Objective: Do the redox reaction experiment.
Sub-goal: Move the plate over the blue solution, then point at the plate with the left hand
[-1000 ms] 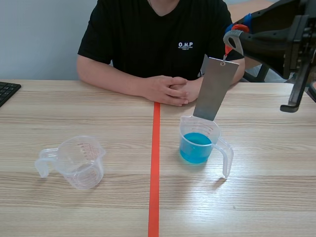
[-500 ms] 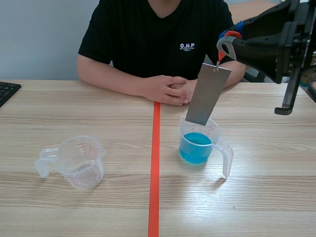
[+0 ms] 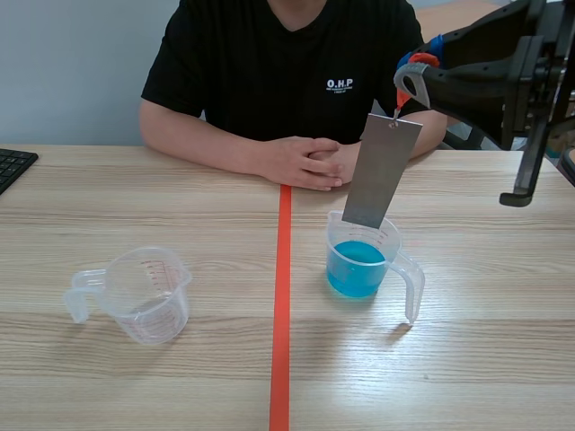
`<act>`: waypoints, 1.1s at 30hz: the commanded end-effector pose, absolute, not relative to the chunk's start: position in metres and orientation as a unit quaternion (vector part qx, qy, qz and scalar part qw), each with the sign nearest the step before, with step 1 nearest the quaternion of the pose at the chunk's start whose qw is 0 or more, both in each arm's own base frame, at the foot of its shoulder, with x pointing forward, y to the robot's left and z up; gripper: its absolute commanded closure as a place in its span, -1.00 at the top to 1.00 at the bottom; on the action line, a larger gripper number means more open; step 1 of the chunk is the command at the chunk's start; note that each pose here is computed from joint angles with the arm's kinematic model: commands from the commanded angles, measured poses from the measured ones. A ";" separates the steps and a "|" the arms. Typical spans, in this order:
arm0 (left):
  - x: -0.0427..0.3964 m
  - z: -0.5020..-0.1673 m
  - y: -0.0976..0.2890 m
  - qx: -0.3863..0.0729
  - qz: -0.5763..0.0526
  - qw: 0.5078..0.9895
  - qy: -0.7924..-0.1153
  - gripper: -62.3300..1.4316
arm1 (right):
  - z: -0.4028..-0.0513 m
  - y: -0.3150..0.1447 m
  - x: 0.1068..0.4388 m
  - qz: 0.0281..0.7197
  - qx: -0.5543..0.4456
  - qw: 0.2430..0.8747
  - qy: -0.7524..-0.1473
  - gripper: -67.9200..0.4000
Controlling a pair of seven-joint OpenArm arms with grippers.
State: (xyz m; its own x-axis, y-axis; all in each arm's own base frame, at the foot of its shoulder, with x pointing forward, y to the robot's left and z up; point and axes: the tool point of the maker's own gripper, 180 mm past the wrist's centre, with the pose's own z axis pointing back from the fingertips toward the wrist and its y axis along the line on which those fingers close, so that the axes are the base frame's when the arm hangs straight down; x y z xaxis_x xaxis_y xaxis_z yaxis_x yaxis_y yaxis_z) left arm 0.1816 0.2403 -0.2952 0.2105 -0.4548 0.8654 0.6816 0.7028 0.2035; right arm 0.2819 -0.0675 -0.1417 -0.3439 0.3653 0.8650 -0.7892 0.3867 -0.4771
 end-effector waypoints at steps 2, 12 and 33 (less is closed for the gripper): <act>0.205 -0.272 0.224 -0.131 -0.369 0.732 -0.557 -0.80 | -0.130 -0.067 0.284 0.523 0.170 0.536 -0.641 -0.94; 0.249 -0.258 0.162 -0.167 -0.404 0.677 -0.592 -0.80 | -0.129 -0.067 0.283 0.518 0.175 0.536 -0.644 -0.94; 0.317 -0.279 0.028 -0.160 -0.458 0.612 -0.625 -0.80 | -0.129 -0.067 0.283 0.518 0.175 0.535 -0.644 -0.94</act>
